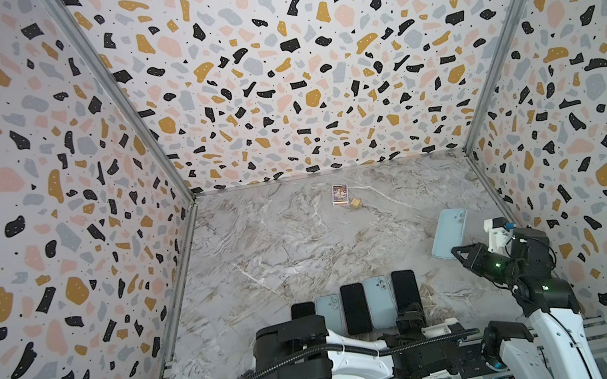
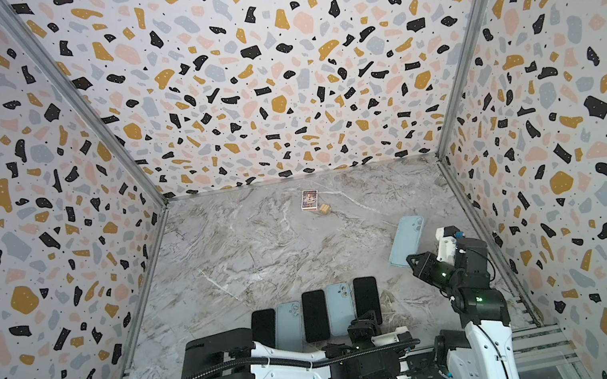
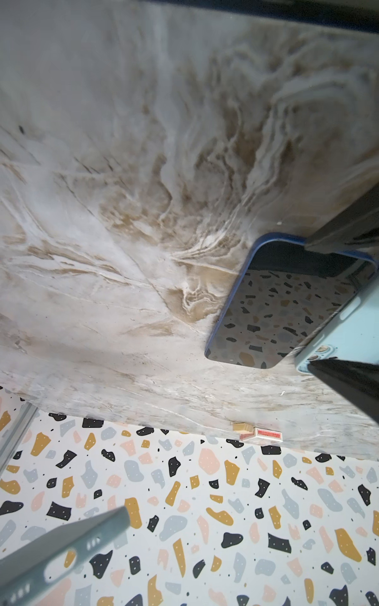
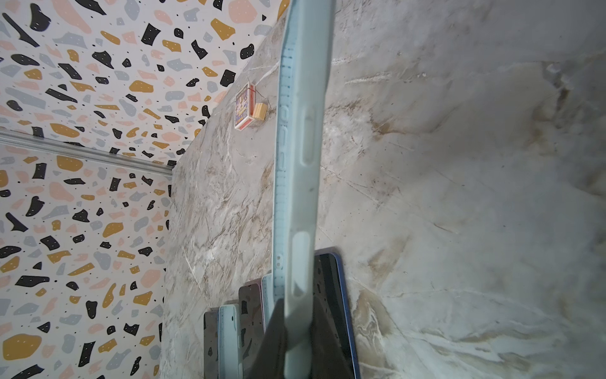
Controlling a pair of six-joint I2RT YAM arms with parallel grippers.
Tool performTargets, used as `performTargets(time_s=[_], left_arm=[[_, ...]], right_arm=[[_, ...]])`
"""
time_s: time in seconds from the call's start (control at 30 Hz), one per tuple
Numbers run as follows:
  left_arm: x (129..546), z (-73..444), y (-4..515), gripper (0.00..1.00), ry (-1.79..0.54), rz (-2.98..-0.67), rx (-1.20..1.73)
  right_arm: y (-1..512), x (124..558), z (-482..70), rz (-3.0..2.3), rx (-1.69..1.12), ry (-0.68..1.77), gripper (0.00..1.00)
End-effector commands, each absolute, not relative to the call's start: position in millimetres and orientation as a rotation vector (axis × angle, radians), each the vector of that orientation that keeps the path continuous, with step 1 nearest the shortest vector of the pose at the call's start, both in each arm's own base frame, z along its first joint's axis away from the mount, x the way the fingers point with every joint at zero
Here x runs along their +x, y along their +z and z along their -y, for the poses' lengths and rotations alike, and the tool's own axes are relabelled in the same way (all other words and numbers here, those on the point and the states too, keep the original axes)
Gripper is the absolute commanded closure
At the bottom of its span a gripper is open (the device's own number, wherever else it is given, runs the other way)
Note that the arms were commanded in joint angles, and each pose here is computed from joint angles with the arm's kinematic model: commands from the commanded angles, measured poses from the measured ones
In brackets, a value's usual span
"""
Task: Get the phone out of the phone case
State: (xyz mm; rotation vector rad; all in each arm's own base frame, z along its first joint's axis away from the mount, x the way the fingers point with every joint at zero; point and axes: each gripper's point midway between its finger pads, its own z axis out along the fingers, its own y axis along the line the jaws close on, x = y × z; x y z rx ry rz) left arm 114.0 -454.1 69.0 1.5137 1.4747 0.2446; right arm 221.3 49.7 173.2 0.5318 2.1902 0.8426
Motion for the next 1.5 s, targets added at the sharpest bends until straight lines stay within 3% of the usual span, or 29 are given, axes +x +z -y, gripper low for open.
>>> performTargets(time_s=[0.0, 0.33, 0.4, 0.73, 0.9, 1.37, 1.47], left_arm=[[110, 457, 112, 0.39, 0.088, -1.504, 1.377], [134, 389, 203, 0.12, -0.261, -1.656, 0.942], [147, 365, 220, 0.00, -0.341, -1.696, 0.803], [186, 295, 282, 0.00, -0.379, -1.742, 0.505], [189, 284, 295, 0.00, -0.380, -1.730, 0.462], [189, 280, 299, 0.00, -0.398, -1.725, 0.450], [189, 280, 299, 0.00, -0.405, -1.725, 0.451]], right_arm=[[179, 216, -45, -2.190, 0.522, 0.789, 1.00], [150, 197, -47, -2.271, 0.558, 0.768, 1.00], [144, 193, -52, -2.288, 0.543, 0.800, 1.00], [96, 172, -75, -2.508, 0.474, 0.727, 1.00], [65, 160, -81, -2.647, 0.445, 0.556, 1.00], [58, 160, -81, -2.679, 0.444, 0.534, 1.00], [58, 160, -80, -2.677, 0.457, 0.525, 0.87]])
